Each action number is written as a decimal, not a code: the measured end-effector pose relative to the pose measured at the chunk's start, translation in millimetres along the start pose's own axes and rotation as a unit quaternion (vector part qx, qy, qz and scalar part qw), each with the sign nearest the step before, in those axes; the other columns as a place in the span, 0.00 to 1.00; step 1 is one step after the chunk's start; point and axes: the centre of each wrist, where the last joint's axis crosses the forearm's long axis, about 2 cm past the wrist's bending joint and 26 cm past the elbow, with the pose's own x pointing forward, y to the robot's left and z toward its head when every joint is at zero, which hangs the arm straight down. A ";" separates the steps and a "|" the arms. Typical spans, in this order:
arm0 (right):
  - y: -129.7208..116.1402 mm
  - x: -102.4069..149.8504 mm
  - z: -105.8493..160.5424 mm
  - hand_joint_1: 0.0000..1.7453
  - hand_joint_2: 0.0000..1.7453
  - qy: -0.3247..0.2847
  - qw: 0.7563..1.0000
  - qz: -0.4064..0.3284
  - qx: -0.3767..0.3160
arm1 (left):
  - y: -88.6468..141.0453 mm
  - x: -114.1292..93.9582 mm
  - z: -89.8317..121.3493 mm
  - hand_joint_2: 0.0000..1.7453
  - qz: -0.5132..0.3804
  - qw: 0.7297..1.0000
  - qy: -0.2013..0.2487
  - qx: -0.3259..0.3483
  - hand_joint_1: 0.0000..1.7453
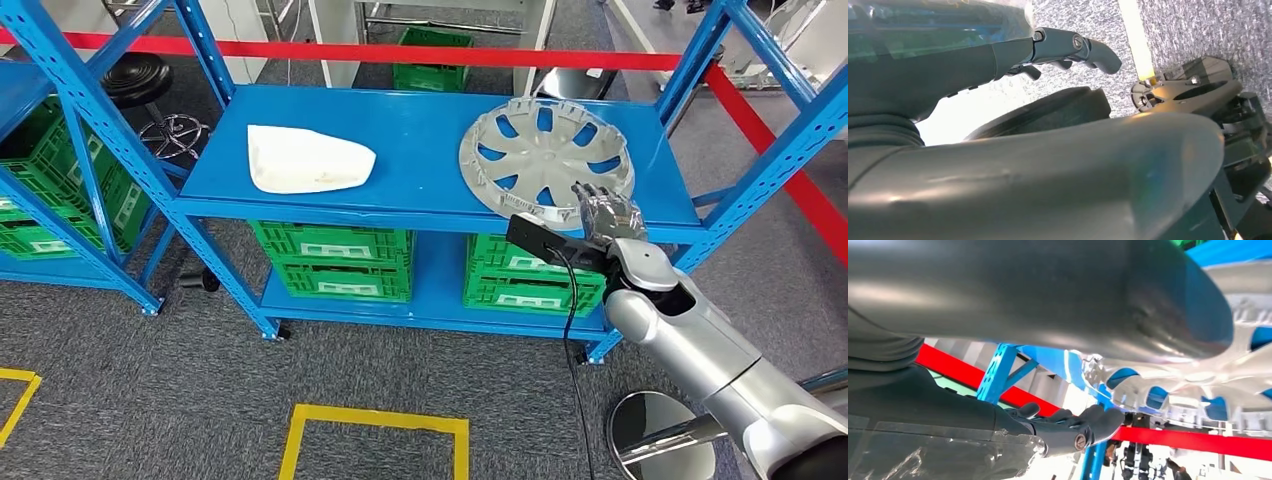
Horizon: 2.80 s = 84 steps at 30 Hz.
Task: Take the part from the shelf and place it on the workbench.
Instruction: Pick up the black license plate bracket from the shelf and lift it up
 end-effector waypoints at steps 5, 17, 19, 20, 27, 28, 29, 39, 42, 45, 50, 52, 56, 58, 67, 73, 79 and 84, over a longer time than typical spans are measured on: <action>1.7 0.5 0.8 0.00 0.00 -0.001 1.000 0.000 0.002 | -0.1 -1.3 0.0 0.00 0.000 1.000 0.001 0.000 0.00; -0.4 0.3 1.3 0.00 0.00 -0.002 1.000 -0.002 -0.001 | 1.2 -1.3 -0.1 0.00 0.000 1.000 0.000 0.002 0.00; 2.1 0.2 1.8 0.00 0.00 -0.002 1.000 -0.002 0.001 | 0.7 -1.2 -0.1 0.00 0.000 1.000 0.000 0.001 0.00; 4.0 0.0 2.2 0.00 0.00 -0.001 1.000 -0.001 0.003 | 0.6 -1.6 0.0 0.00 0.000 1.000 0.000 0.001 0.00; 4.9 -0.5 2.4 0.00 0.00 -0.001 1.000 -0.002 0.003 | 0.5 -1.0 -0.1 0.00 0.000 1.000 -0.001 0.001 0.00; 4.8 -0.7 2.4 0.00 0.00 -0.001 1.000 -0.002 0.003 | 0.6 -0.8 -0.1 0.00 0.000 1.000 -0.001 0.001 0.00; 4.8 -0.8 2.5 0.00 0.00 -0.001 1.000 -0.002 0.003 | 0.5 -0.9 -0.1 0.00 0.000 1.000 -0.001 0.001 0.00; 6.4 -0.6 3.1 0.00 0.00 -0.002 1.000 -0.002 0.005 | 0.8 -2.9 0.0 0.00 0.000 1.000 0.001 0.002 0.00; 5.7 -0.3 3.0 0.00 0.00 -0.002 1.000 -0.002 0.004 | 1.8 -2.1 -0.2 0.00 0.000 1.000 0.000 0.003 0.00; 5.1 -0.8 3.0 0.00 0.00 -0.002 1.000 -0.003 0.003 | 1.7 -2.2 -0.1 0.00 0.000 1.000 0.000 0.003 0.00; 5.4 -1.6 3.1 0.00 0.00 -0.001 1.000 -0.003 0.002 | 1.1 -0.5 -0.1 0.00 -0.001 1.000 -0.002 0.002 0.00; 7.8 -1.8 3.6 0.00 0.00 -0.001 1.000 -0.002 0.005 | 0.7 -1.1 -0.1 0.00 -0.001 1.000 -0.001 0.002 0.00; 7.4 -1.6 3.4 0.00 0.00 -0.002 1.000 -0.002 0.005 | 0.7 -0.1 -0.1 0.00 -0.003 1.000 -0.002 0.002 0.00; 7.3 -1.6 3.2 0.00 0.00 -0.003 1.000 -0.002 0.005 | 0.9 0.8 -0.1 0.00 -0.003 1.000 -0.003 0.002 0.00; 9.2 -0.9 3.6 0.00 0.00 -0.005 1.000 -0.002 0.007 | 1.1 -0.1 -0.1 0.00 -0.003 1.000 -0.003 0.002 0.00; 11.3 -0.8 3.7 0.00 0.00 -0.006 1.000 -0.002 0.009 | 2.3 0.3 -0.3 0.00 -0.004 1.000 -0.004 0.004 0.00; 13.8 -1.8 3.8 0.00 0.00 -0.005 1.000 -0.002 0.011 | 1.8 -0.3 -0.2 0.00 -0.004 1.000 -0.004 0.004 0.00; 14.1 -1.9 3.8 0.00 0.00 -0.005 1.000 -0.003 0.010 | 1.7 -0.1 -0.2 0.00 -0.006 1.000 -0.003 0.004 0.00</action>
